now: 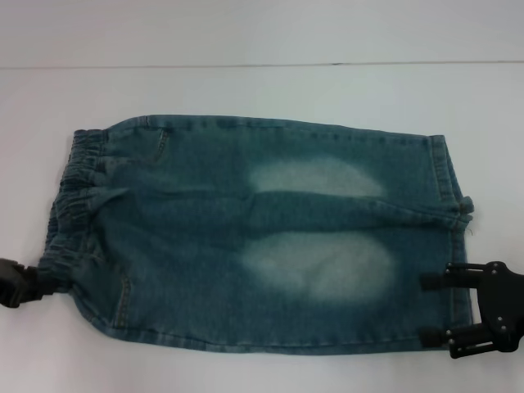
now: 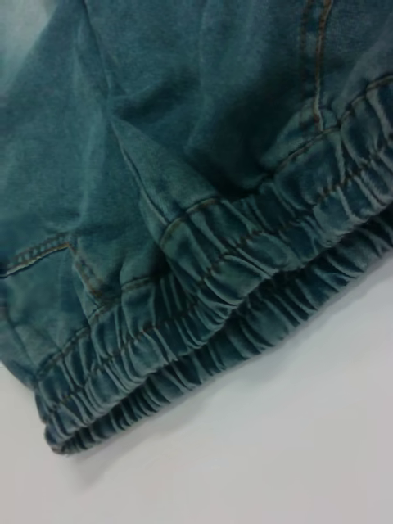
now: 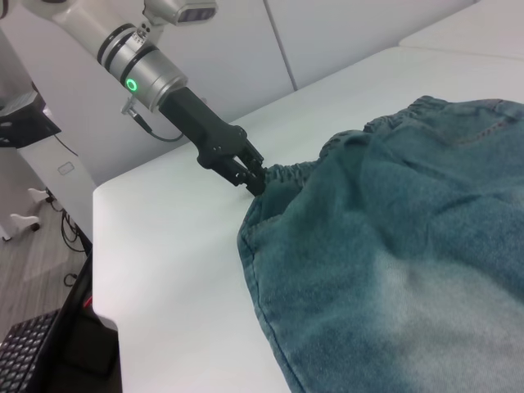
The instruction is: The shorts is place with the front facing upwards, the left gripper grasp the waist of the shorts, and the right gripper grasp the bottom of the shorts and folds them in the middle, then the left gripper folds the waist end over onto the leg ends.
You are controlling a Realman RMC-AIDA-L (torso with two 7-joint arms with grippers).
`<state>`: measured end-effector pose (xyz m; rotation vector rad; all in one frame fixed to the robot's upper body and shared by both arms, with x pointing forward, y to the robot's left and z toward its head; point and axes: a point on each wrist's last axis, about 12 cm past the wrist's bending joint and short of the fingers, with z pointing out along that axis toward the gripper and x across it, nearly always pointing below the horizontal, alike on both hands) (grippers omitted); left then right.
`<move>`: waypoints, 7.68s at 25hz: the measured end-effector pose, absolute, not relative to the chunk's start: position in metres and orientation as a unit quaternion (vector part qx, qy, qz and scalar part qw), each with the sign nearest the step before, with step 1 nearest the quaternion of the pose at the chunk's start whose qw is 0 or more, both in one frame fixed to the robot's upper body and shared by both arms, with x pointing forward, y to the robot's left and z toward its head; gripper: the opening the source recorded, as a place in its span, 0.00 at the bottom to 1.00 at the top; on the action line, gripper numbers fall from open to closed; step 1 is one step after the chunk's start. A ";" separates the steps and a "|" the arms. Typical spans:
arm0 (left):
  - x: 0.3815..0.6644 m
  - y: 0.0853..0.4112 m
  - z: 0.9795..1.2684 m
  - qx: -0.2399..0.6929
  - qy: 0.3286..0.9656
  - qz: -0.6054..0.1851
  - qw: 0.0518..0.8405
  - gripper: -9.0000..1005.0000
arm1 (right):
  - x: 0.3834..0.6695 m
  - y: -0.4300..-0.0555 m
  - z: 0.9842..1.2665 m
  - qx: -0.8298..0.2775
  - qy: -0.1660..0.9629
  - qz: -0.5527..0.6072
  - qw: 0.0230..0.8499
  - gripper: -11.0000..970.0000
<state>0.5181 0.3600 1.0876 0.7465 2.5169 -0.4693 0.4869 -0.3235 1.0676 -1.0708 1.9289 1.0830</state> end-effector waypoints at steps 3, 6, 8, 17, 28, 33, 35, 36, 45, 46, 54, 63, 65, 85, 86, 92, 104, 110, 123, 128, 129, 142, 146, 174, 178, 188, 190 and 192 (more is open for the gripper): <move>0.519 0.359 1.088 0.274 0.916 -0.174 0.236 0.29 | 0.486 -0.324 1.067 -0.409 0.740 0.415 0.336 0.97; 0.519 0.357 1.089 0.280 0.914 -0.175 0.236 0.23 | 0.486 -0.324 1.067 -0.409 0.740 0.415 0.336 0.97; 0.520 0.355 1.089 0.284 0.913 -0.175 0.235 0.20 | 0.486 -0.324 1.067 -0.408 0.740 0.415 0.337 0.97; 0.523 0.346 1.098 0.291 0.900 -0.213 0.246 0.09 | 0.494 -0.327 1.071 -0.393 0.749 0.408 0.344 0.97; 0.535 0.344 1.121 0.298 0.885 -0.238 0.268 0.08 | 0.535 -0.350 1.125 -0.350 0.780 0.400 0.329 0.97; 0.539 0.342 1.124 0.301 0.884 -0.237 0.269 0.07 | 0.541 -0.350 1.140 -0.370 0.806 0.373 0.272 0.97; 0.540 0.341 1.124 0.301 0.884 -0.236 0.268 0.07 | 0.542 -0.350 1.141 -0.377 0.819 0.359 0.241 0.97; 0.541 0.341 1.125 0.302 0.884 -0.236 0.268 0.07 | 0.542 -0.350 1.141 -0.380 0.825 0.352 0.228 0.97; 0.542 0.337 1.127 0.310 0.880 -0.242 0.266 0.06 | 0.539 -0.348 1.127 -0.413 0.853 0.298 0.117 0.96; 0.541 0.336 1.126 0.313 0.879 -0.246 0.263 0.06 | 0.538 -0.347 1.125 -0.418 0.852 0.296 0.109 0.96; 0.540 0.330 1.126 0.327 0.874 -0.252 0.254 0.05 | 0.536 -0.336 1.117 -0.439 0.847 0.291 0.070 0.95; 0.542 0.330 1.128 0.327 0.874 -0.250 0.260 0.05 | 0.537 -0.330 1.114 -0.447 0.847 0.282 0.057 0.93; 0.542 0.330 1.128 0.327 0.874 -0.250 0.260 0.05 | 0.538 -0.328 1.114 -0.449 0.846 0.283 0.057 0.92; 0.546 0.329 1.130 0.327 0.873 -0.248 0.262 0.05 | 0.538 -0.312 1.107 -0.465 0.841 0.275 0.032 0.88; 0.546 0.329 1.130 0.327 0.873 -0.248 0.262 0.05 | 0.538 -0.311 1.107 -0.466 0.841 0.274 0.030 0.88; 0.546 0.328 1.130 0.327 0.873 -0.248 0.263 0.05 | 0.540 -0.306 1.106 -0.470 0.839 0.273 0.027 0.87; 0.548 0.327 1.125 0.323 0.875 -0.247 0.262 0.05 | 0.548 -0.296 1.104 -0.471 0.835 0.280 0.040 0.84; 0.548 0.329 1.123 0.319 0.878 -0.241 0.263 0.05 | 0.550 -0.293 1.105 -0.472 0.833 0.284 0.052 0.83; 0.548 0.329 1.124 0.321 0.877 -0.242 0.264 0.05 | 0.551 -0.289 1.102 -0.474 0.829 0.290 0.058 0.71; 0.549 0.328 1.124 0.322 0.876 -0.242 0.264 0.05 | 0.552 -0.289 1.100 -0.473 0.832 0.283 0.060 0.47; 0.549 0.328 1.124 0.322 0.876 -0.242 0.264 0.05 | 0.552 -0.289 1.099 -0.472 0.833 0.282 0.060 0.43; 0.549 0.327 1.125 0.323 0.875 -0.245 0.263 0.05 | 0.552 -0.289 1.096 -0.473 0.834 0.278 0.059 0.07; 0.549 0.326 1.126 0.324 0.875 -0.249 0.261 0.05 | 0.551 -0.291 1.096 -0.473 0.834 0.278 0.060 0.04; 0.576 0.341 1.154 0.147 0.918 -0.250 0.270 0.05 | 0.552 -0.332 1.097 -0.323 0.817 0.364 0.309 0.05; 0.569 0.342 1.152 0.153 0.927 -0.252 0.231 0.06 | 0.555 -0.329 1.097 -0.330 0.817 0.360 0.306 0.05; 0.551 0.353 1.146 0.155 0.945 -0.230 0.174 0.29 | 0.559 -0.320 1.095 -0.350 0.815 0.351 0.300 0.05; 0.549 0.355 1.144 0.156 0.950 -0.219 0.161 0.35 | 0.561 -0.318 1.094 -0.353 0.816 0.347 0.299 0.05; 0.547 0.358 1.141 0.153 0.954 -0.208 0.152 0.41 | 0.561 -0.316 1.094 -0.359 0.815 0.344 0.297 0.05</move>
